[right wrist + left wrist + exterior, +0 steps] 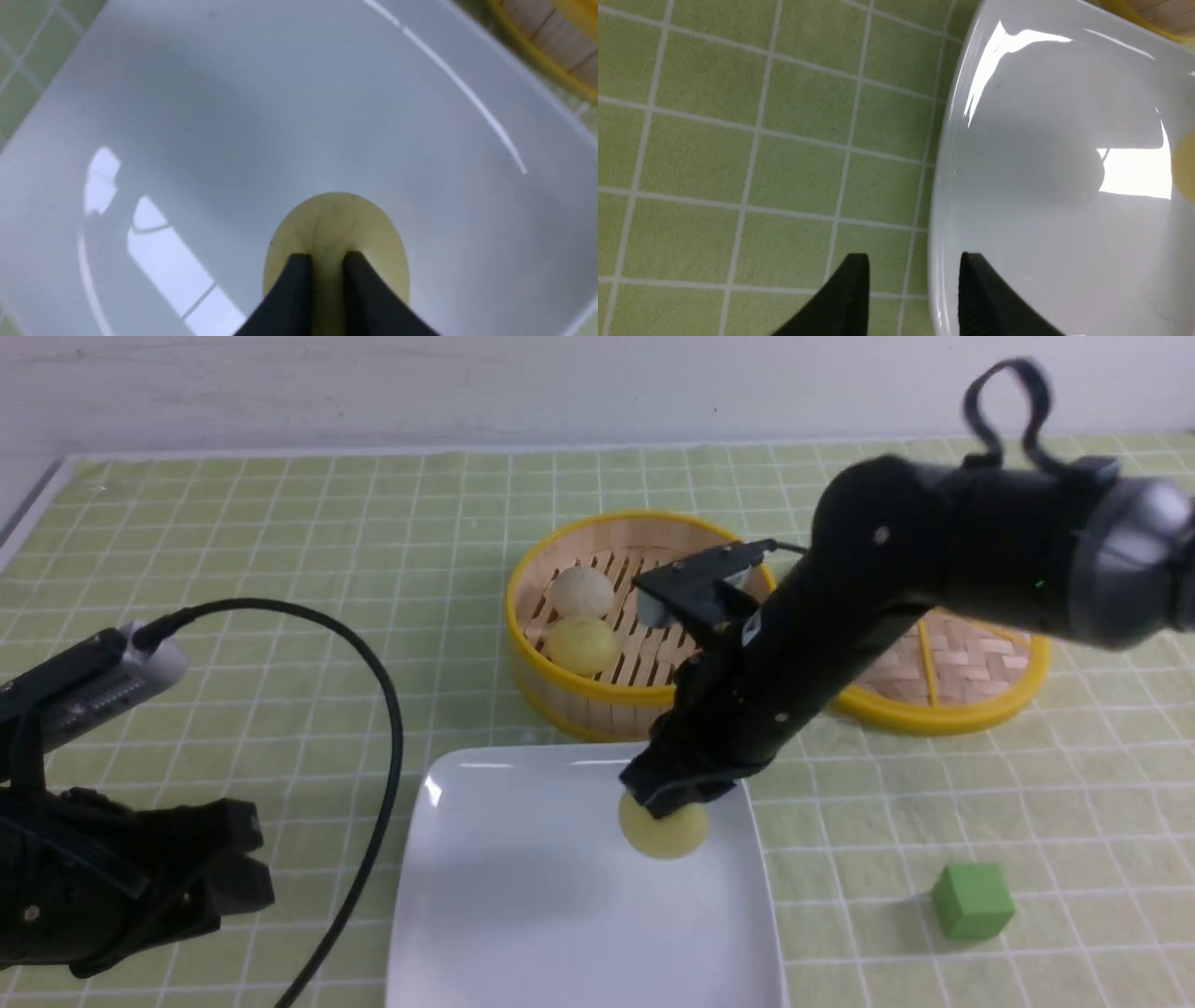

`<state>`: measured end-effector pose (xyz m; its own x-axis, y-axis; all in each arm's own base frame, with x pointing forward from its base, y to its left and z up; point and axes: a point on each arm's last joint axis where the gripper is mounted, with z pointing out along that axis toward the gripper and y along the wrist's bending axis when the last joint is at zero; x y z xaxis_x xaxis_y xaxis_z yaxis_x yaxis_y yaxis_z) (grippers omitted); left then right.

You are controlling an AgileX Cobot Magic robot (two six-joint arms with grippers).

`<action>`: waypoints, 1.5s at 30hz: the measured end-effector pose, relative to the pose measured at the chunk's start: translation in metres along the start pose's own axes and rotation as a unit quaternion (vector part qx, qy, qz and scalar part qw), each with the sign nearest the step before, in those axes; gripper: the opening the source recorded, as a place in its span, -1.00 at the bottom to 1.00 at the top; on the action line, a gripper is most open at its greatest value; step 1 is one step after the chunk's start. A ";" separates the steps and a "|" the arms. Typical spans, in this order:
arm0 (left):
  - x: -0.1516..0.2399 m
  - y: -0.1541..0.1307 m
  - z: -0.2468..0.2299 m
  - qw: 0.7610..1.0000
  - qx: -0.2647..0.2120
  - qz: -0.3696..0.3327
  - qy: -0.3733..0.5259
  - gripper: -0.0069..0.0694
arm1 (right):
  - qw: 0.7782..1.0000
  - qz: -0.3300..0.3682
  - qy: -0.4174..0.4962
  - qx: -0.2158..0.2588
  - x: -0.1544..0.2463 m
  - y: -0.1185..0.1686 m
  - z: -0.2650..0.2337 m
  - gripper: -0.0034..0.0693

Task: Put the steamed buns into the plate on the green tablecloth.
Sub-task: 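Move the steamed bun from the bamboo steamer onto the white plate with the right gripper, then reach into the bamboo steamer and grasp a bun with the left gripper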

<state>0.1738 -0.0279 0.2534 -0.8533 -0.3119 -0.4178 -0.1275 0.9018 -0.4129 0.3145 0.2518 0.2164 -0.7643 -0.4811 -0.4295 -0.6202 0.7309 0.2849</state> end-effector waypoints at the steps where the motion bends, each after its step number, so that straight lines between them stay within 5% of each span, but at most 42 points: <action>1: 0.000 0.000 0.000 1.000 0.000 0.000 0.000 -0.04 | 1.000 0.004 -0.005 0.005 -0.001 -0.002 0.009 -0.39; 3: 0.000 0.000 0.000 1.000 0.000 0.000 0.000 -0.04 | 1.000 0.009 -0.007 0.009 0.000 -0.004 0.018 -0.23; 6: 0.000 0.000 0.000 1.000 0.000 0.000 0.000 -0.04 | 1.000 0.026 0.014 0.006 0.001 -0.009 0.023 0.31; 10: 0.000 0.000 0.000 1.000 0.000 0.000 0.000 -0.04 | 0.999 0.024 0.034 -0.011 -0.009 -0.009 -0.004 0.57; 12: 0.000 0.000 0.000 1.000 0.000 0.000 0.000 -0.04 | 0.999 0.014 0.030 -0.019 -0.022 -0.007 -0.039 0.54; 14: 0.000 0.000 0.000 1.000 0.000 0.000 0.000 -0.04 | 1.000 -0.003 0.017 -0.015 -0.032 -0.007 -0.088 0.29; 19: 0.001 -0.002 -0.001 1.000 0.004 -0.001 0.011 -0.13 | 0.998 -0.007 -0.048 0.047 -0.024 -0.018 -0.185 -0.75; 21: -0.002 -0.004 -0.004 1.000 0.006 0.001 0.009 -0.27 | 0.996 0.001 -0.059 0.065 -0.008 -0.020 -0.206 -0.91; 27: -0.030 -0.020 -0.015 1.000 0.026 0.011 0.006 -0.80 | 0.995 0.050 -0.034 0.078 0.067 -0.022 -0.223 -0.95; 36: -0.074 -0.045 0.012 0.996 0.066 0.026 0.060 -0.81 | 0.988 0.065 -0.088 0.113 0.137 -0.022 -0.198 -0.93; 45: -0.111 -0.144 0.081 0.986 0.076 0.118 0.091 -0.63 | 0.968 0.041 -0.187 0.164 0.187 -0.014 -0.199 -0.92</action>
<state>0.3274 -0.1470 0.2936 -0.9284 -0.0283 -0.3704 0.1503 0.8832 -0.4443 0.1450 0.0554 0.3024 -0.6525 -0.2510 -0.7150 -0.4241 0.9029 0.0700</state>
